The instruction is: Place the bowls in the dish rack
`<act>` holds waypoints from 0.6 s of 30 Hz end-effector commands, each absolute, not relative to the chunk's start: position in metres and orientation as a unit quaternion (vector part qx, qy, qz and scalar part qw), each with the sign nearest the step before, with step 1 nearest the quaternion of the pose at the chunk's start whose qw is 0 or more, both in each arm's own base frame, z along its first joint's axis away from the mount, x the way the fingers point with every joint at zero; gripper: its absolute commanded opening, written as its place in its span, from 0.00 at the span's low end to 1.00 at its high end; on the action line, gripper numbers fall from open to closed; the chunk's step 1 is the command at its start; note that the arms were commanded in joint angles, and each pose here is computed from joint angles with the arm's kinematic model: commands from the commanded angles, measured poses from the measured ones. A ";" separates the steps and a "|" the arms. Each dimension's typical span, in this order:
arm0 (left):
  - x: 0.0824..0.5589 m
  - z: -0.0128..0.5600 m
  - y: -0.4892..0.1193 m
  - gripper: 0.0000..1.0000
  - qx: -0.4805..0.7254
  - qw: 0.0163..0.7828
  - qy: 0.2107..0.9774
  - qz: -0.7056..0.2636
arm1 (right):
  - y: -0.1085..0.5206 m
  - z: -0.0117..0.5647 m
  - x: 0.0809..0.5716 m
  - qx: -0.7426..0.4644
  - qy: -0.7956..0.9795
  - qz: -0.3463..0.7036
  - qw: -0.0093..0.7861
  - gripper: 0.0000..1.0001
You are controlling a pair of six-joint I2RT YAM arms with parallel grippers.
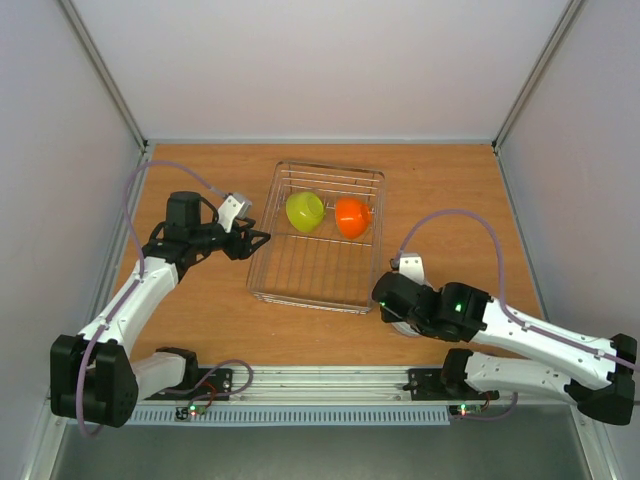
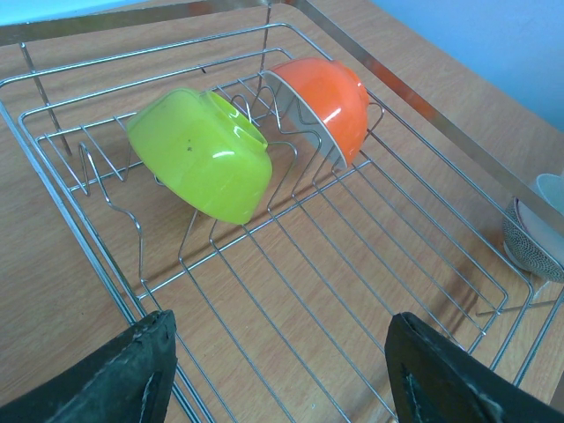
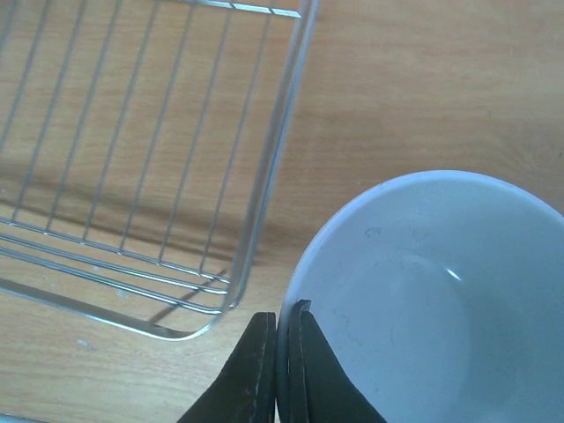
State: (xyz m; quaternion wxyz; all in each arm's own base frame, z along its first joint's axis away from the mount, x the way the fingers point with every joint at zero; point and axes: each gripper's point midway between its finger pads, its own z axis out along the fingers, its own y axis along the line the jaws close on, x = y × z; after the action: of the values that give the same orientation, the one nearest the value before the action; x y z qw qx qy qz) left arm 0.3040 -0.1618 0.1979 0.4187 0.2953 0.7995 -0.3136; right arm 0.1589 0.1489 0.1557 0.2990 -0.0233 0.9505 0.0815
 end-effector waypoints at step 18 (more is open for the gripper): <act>0.310 0.224 -0.164 0.66 0.308 0.417 0.796 -0.313 | 0.329 0.247 0.196 -0.370 0.855 0.089 0.354 0.01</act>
State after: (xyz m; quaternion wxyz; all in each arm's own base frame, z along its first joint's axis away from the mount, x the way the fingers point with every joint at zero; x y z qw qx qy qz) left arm 0.3096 -0.1622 0.2144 0.4199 0.2967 0.7993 -0.3111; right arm 0.1964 0.2831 0.2356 0.3508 -0.2778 0.8921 0.0626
